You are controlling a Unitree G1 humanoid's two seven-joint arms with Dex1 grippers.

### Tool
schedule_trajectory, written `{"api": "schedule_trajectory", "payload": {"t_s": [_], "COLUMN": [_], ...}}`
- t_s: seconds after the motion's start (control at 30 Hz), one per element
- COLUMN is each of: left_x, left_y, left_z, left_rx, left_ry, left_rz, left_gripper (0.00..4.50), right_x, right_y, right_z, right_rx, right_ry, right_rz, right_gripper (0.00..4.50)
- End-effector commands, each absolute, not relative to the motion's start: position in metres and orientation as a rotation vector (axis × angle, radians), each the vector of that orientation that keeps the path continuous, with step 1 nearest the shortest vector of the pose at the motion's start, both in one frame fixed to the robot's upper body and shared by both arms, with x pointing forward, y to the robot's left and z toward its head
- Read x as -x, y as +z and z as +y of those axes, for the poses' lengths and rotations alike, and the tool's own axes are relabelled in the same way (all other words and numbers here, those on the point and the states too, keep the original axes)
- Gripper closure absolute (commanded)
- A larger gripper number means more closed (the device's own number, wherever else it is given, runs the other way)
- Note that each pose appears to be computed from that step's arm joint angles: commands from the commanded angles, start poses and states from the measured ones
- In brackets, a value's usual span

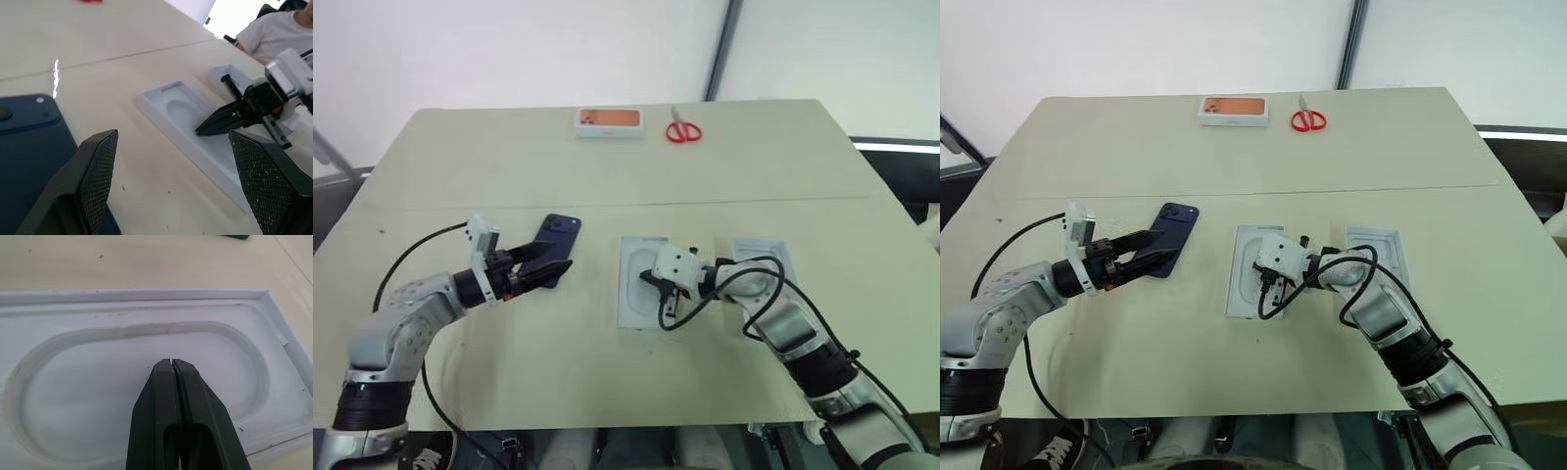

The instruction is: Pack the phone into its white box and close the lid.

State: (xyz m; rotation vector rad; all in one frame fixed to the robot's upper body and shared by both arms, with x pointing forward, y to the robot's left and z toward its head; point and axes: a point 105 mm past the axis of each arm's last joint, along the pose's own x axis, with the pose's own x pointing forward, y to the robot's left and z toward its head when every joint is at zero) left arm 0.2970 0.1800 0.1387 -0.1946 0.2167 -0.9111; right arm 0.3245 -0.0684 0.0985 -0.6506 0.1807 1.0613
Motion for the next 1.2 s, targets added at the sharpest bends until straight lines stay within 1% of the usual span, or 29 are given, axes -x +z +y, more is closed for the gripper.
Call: {"api": "schedule_trajectory", "payload": {"t_s": [0.03, 0.17, 0.27, 0.33, 0.43, 0.5, 0.57, 0.63, 0.7, 0.87, 1.2], "left_x": [-0.307, -0.317, -0.323, -0.330, -0.336, -0.342, -0.350, -0.353, -0.353, -0.352, -0.340], "left_y": [0.143, 0.141, 0.144, 0.146, 0.150, 0.151, 0.141, 0.128, 0.121, 0.094, 0.071], "left_z": [0.196, 0.215, 0.227, 0.236, 0.247, 0.253, 0.264, 0.268, 0.267, 0.258, 0.236], "left_rx": [0.208, 0.310, 0.357, 0.419, 0.443, 0.444, 0.443, 0.443, 0.439, 0.407, 0.414], "left_ry": [-0.836, -0.780, -0.760, -0.726, -0.714, -0.703, -0.675, -0.660, -0.678, -0.717, -0.816], "left_rz": [0.255, 0.340, 0.371, 0.391, 0.398, 0.408, 0.453, 0.506, 0.540, 0.629, 0.794], "left_gripper": [0.67, 0.67, 0.67, 0.67, 0.67, 0.67, 0.67, 0.67, 0.67, 0.67, 0.67], "right_x": [-0.337, -0.341, -0.343, -0.343, -0.345, -0.349, -0.351, -0.351, -0.352, -0.349, -0.350], "right_y": [0.142, 0.160, 0.164, 0.162, 0.160, 0.154, 0.143, 0.133, 0.128, 0.119, 0.111], "right_z": [-0.062, -0.041, -0.024, -0.011, 0.012, 0.029, 0.058, 0.072, 0.075, 0.074, 0.062], "right_rx": [0.569, 0.555, 0.585, 0.617, 0.653, 0.648, 0.675, 0.718, 0.761, 0.763, 0.817], "right_ry": [1.018, 1.031, 1.027, 1.046, 1.059, 1.077, 1.111, 1.123, 1.120, 1.123, 1.105], "right_rz": [0.061, 0.002, -0.031, -0.037, -0.043, 0.003, 0.036, 0.069, 0.073, 0.089, 0.121], "right_gripper": [4.44, 4.44, 4.44, 4.44, 4.44, 4.44, 4.44, 4.44, 4.44, 4.44, 4.44]}}
